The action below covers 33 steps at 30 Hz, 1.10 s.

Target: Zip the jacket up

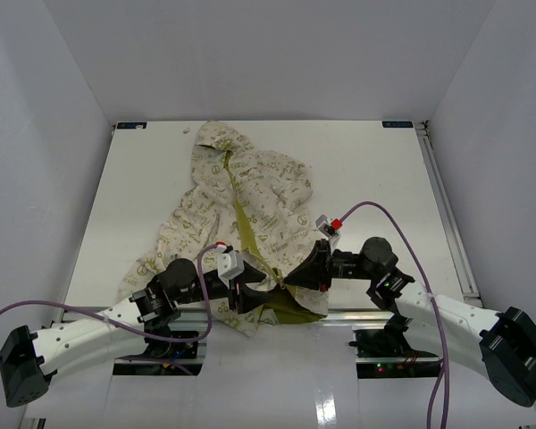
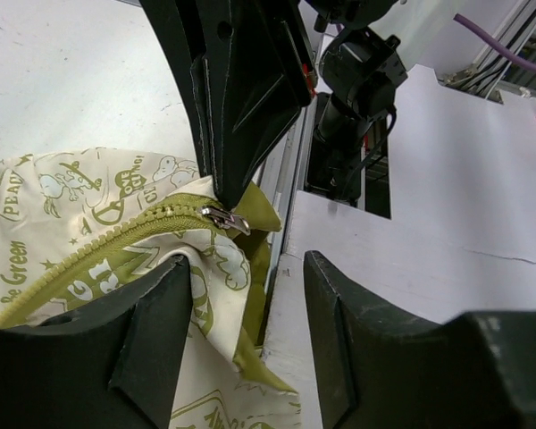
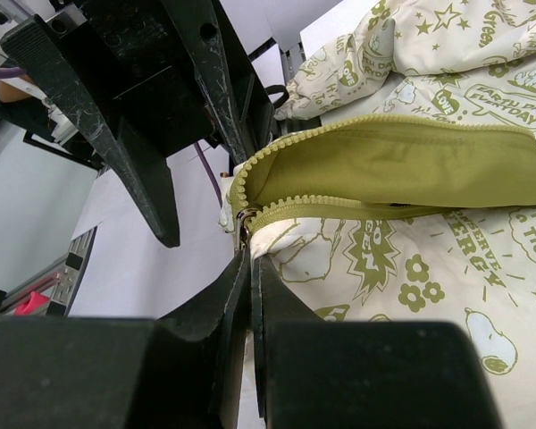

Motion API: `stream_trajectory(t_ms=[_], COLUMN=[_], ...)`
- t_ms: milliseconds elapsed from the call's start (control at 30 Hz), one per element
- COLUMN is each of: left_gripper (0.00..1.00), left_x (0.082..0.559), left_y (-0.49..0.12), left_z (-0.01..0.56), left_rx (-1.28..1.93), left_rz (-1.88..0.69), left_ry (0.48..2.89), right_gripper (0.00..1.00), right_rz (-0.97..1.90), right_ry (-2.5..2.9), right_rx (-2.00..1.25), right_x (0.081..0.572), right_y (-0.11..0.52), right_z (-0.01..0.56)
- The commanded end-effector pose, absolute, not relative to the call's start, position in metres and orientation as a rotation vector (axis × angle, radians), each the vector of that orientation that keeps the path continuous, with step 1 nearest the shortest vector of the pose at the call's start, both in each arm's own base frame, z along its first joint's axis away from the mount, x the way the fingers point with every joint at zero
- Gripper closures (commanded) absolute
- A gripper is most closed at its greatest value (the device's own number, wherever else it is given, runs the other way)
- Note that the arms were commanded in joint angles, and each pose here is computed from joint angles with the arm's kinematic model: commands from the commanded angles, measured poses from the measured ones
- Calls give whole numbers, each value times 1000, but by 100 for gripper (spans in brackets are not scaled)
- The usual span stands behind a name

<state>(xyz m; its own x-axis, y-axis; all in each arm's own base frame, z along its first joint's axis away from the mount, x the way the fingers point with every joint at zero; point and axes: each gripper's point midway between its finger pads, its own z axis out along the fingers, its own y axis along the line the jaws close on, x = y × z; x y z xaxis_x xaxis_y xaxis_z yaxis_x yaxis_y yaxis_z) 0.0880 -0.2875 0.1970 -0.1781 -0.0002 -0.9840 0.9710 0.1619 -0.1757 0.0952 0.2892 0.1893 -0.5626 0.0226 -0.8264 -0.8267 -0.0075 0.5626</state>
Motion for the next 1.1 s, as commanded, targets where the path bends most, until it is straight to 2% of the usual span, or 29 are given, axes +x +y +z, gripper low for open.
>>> stream_trajectory(t_ms=[0,233,300,367,467,733,1067], left_gripper=[37,39,43,51,71,99,100], left_x=[94,107,110,110,110,105,98], left_y=[-291,-302,-303,-304,-304,-302,-307], left_z=[222,208,208,209,210,215,208], left_rx=[941,920,918,922,925,937,1025], left_rz=[-1223,-1187,-1179,-1176,-1179,-1193,-1205], left_ry=[1411,1512,1515,1511,1504,1461,1486], right_gripper=[92,92,92,92,92,92,92], right_rz=[1639,1649,1648,1648,1648,1649,1650], right_ry=[1522,1519,1514,1510,1506,1510,1500], right_rx=[-835,-833,-834,-831,-831,-830,-836], right_x=[99,98,97,97,96,96,96], right_y=[290,289,288,288,287,287,288], right_z=[209,208,209,210,210,209,211])
